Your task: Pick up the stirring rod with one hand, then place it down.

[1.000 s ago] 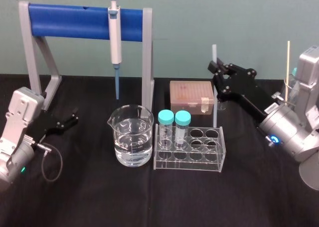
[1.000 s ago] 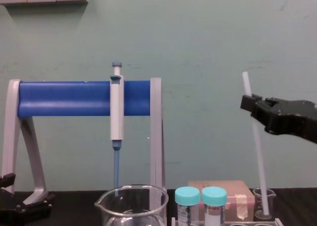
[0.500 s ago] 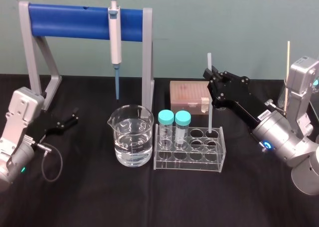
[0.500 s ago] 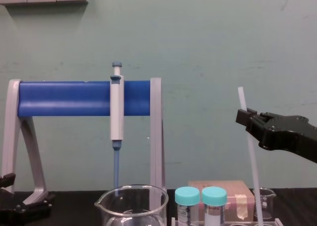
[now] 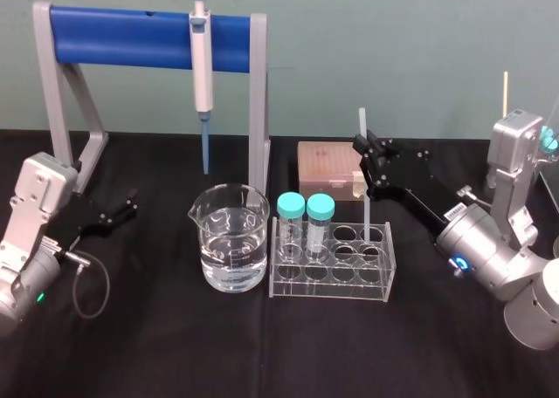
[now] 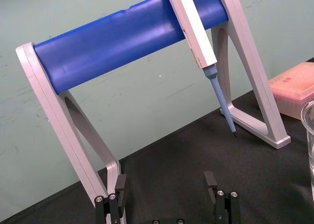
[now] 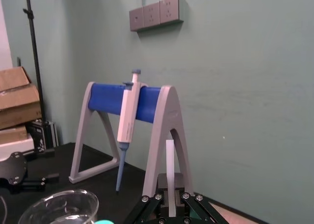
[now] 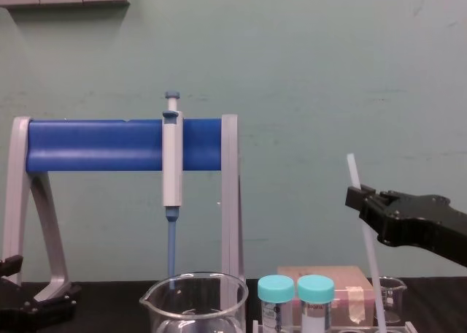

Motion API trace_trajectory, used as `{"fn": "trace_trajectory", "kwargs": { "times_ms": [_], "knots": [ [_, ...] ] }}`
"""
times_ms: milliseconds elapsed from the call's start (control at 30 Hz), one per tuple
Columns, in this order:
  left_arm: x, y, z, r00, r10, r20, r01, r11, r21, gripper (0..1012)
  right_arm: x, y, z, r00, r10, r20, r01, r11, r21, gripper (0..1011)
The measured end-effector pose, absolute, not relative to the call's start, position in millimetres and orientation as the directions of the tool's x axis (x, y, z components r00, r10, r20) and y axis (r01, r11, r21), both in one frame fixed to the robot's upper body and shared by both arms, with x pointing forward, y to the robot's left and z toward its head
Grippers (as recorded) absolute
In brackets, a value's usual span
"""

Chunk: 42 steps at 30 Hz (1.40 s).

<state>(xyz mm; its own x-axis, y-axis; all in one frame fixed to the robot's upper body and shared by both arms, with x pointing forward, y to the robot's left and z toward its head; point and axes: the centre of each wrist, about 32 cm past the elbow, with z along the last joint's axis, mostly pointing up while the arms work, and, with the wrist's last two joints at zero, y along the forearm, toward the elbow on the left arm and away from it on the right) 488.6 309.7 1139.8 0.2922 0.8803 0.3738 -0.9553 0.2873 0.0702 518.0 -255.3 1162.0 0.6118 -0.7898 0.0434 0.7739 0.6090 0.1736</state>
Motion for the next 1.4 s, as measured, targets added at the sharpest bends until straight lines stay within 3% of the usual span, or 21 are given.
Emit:
{"fn": "trace_trajectory", "kwargs": {
  "times_ms": [533,1400],
  "knots": [
    [488.6,309.7,1139.8,0.292,0.880,0.374,-0.955,0.287,0.070,1000,517.0,-254.3,1147.1,0.592,-0.805,0.024,0.799,0.591,0.110,69],
    [488.6,309.7,1139.8,0.292,0.880,0.374,-0.955,0.287,0.070,1000,517.3,-254.8,1143.7,0.579,-0.815,0.025,0.812,0.579,0.078,69]
  ]
}}
